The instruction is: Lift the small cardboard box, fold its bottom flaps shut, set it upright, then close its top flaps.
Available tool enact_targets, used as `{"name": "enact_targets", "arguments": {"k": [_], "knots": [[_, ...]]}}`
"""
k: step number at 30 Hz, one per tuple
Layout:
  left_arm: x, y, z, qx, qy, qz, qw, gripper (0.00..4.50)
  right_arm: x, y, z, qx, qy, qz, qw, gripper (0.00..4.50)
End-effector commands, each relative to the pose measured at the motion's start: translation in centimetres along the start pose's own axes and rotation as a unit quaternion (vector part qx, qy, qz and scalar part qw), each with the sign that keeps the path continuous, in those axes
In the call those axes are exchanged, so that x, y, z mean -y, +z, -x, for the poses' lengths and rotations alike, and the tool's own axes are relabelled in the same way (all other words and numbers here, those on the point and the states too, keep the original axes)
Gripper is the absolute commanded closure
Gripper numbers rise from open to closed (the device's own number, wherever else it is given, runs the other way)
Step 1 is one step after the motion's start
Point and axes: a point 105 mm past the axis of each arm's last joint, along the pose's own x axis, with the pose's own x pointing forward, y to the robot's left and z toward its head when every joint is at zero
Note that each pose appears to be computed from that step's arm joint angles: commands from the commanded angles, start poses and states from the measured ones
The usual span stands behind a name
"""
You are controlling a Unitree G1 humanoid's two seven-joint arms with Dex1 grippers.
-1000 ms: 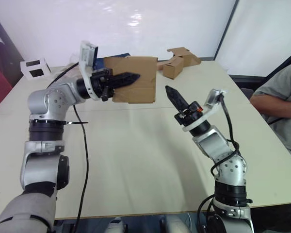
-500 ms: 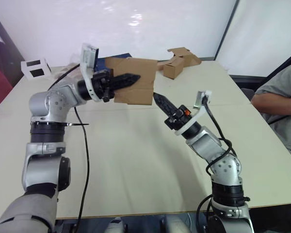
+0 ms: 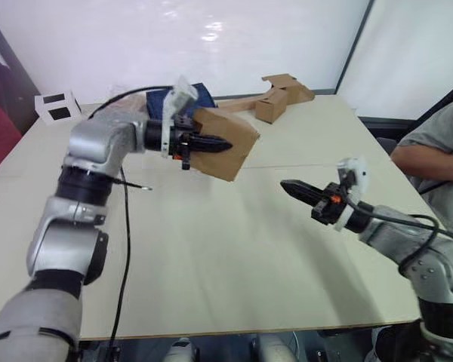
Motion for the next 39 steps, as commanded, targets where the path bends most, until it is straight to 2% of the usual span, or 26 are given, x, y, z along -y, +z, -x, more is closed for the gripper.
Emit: {"name": "enact_targets", "arguments": {"k": [1,3,5,8,10,13,17,19,20,21,24,26,30,33,34,35,39], "knots": [[1.2,-2.1,-0.6,-0.174,-0.070,-0.124,0.974,4.50,-1.8,-1.7,0.5,-0.085,0.043,0.092,0.991,4.48],[1.8,-2.5,-1.1,-0.214,-0.102,-0.162,0.958,4.50,-2.1,-2.4,0.6,-0.108,0.049,0.111,0.987,4.48],[3.0,-2.7,-2.2,-0.221,-0.142,-0.202,0.944,4.50,-2.4,-2.9,0.4,-0.118,0.052,0.126,0.984,4.48],[4.7,-4.1,-3.2,-0.248,-0.187,-0.202,0.929,4.50,-2.7,-3.2,0.0,-0.116,0.046,0.135,0.983,4.48],[5.2,-5.2,-3.5,-0.272,-0.200,-0.203,0.919,4.50,-3.1,-3.5,-0.1,-0.116,0.045,0.134,0.983,4.48],[5.5,-5.5,-4.0,-0.283,-0.209,-0.198,0.915,4.50,-3.7,-3.9,-0.1,-0.114,0.042,0.128,0.984,4.48],[4.8,-3.7,-5.1,-0.259,-0.192,-0.191,0.927,3.50,-3.9,-4.2,-0.1,-0.113,0.029,0.123,0.985,4.50],[4.7,-2.7,-5.2,-0.243,-0.189,-0.183,0.934,2.68,-3.8,-4.4,0.0,-0.117,0.024,0.122,0.985,4.50],[4.7,-2.4,-5.2,-0.238,-0.188,-0.177,0.936,2.43,-3.8,-4.5,0.0,-0.118,0.023,0.121,0.985,4.50],[4.6,-2.1,-5.1,-0.231,-0.188,-0.175,0.938,1.93,-3.8,-4.5,0.0,-0.119,0.023,0.121,0.985,4.50],[4.8,-1.1,-4.0,-0.204,-0.197,-0.168,0.944,1.93,-3.9,-4.6,0.1,-0.123,0.025,0.119,0.985,4.50],[4.6,0.1,-3.0,-0.165,-0.193,-0.145,0.956,1.93,-3.9,-4.7,0.1,-0.127,0.026,0.118,0.985,4.50],[2.6,2.6,-0.5,-0.069,-0.139,-0.069,0.986,1.93,-3.1,-5.0,0.5,-0.136,0.013,0.119,0.983,4.50],[1.0,3.0,1.6,0.000,-0.079,-0.024,0.997,1.93,-2.5,-5.5,0.5,-0.140,0.000,0.115,0.983,4.50],[0.6,2.6,2.2,0.010,-0.059,-0.002,0.998,1.93,-2.3,-5.7,0.5,-0.138,-0.005,0.114,0.984,4.50],[0.0,1.2,3.1,0.023,-0.027,0.017,0.999,2.16,-1.9,-6.0,0.5,-0.138,-0.012,0.107,0.985,4.50],[-0.8,-3.6,4.9,0.058,0.065,0.095,0.992,3.45,-0.9,-7.2,0.4,-0.148,-0.016,0.098,0.984,4.50]]}}
